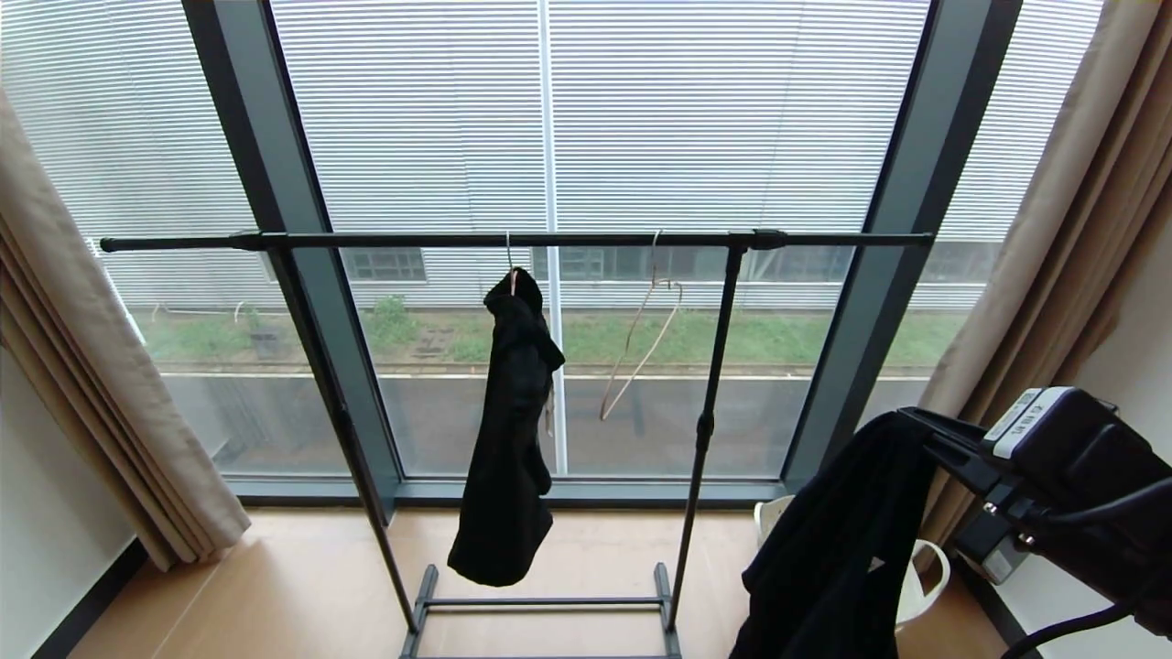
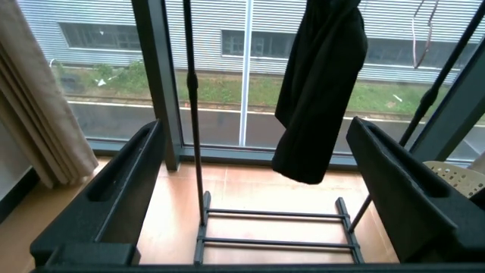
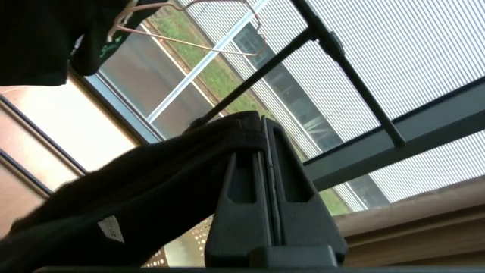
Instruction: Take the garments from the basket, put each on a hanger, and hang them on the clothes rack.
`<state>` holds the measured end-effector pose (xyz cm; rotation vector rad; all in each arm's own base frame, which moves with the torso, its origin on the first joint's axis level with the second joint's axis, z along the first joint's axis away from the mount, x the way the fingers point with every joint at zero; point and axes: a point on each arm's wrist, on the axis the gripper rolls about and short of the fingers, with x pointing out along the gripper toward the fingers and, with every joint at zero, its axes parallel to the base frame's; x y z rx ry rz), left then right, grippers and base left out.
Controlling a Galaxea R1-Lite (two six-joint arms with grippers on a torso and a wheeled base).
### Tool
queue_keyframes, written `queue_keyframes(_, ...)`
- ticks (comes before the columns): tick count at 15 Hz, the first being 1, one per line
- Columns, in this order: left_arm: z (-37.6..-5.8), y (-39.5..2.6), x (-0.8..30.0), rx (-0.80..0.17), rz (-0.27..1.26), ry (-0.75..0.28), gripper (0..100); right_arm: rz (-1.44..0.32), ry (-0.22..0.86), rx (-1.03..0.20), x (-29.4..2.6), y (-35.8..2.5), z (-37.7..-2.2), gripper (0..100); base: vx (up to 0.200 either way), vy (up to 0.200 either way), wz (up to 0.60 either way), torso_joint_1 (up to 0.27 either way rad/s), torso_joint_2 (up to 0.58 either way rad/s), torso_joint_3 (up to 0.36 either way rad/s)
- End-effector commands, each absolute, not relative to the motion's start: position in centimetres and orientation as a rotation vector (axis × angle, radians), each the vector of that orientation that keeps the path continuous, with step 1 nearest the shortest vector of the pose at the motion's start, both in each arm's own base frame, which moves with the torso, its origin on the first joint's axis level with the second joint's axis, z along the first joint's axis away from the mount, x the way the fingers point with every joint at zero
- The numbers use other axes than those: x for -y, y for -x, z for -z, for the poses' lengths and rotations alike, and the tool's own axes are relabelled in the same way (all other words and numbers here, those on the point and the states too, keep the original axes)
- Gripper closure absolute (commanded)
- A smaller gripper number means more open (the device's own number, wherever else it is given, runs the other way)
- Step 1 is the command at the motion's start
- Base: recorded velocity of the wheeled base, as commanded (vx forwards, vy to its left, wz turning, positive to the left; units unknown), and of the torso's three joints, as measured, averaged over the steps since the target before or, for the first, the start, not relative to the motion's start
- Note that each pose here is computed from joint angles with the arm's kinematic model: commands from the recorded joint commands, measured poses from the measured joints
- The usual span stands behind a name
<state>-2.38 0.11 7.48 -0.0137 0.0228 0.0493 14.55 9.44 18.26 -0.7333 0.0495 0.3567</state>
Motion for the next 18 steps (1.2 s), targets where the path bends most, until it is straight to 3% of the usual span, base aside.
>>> queue_keyframes(1, -7.5, 2.4, -0.1, -0.024, -0.051, 0.013, 0, -0.357, 0.735, -0.052, -9.5, -14.6, -18.2, 100, -0.200, 0.000, 0.00, 0.007, 0.00, -0.002)
queue_keyframes(8, -7.5, 2.4, -0.1, -0.024, -0.049, 0.009, 0, -0.366, 0.745, -0.072, -9.4, -14.5, -17.7, 100, -0.029, 0.000, 0.00, 0.000, 0.00, 0.001)
queue_keyframes(11, -7.4, 2.4, -0.1, -0.031, -0.023, -0.023, 0, -0.452, 0.747, -0.080, -9.4, -14.2, -16.9, 100, 0.000, 0.000, 0.00, 0.000, 0.00, 0.000)
queue_keyframes(12, -7.6, 2.1, 0.1, -0.064, 0.057, -0.060, 0, -0.459, 0.756, -0.104, -9.6, -14.5, -16.4, 100, 0.000, 0.000, 0.00, 0.000, 0.00, 0.000)
queue_keyframes(16, -7.9, -0.9, 0.3, -0.436, 0.230, -0.140, 0, -0.467, 0.763, -0.206, -9.8, -15.5, -14.6, 100, 0.000, 0.000, 0.00, 0.000, 0.00, 0.000)
queue_keyframes(18, -7.9, -1.7, 0.6, -0.533, 0.335, -0.146, 0, -0.467, 0.647, -0.264, -10.3, -15.9, -13.8, 100, 0.000, 0.000, 0.00, 0.000, 0.00, 0.000)
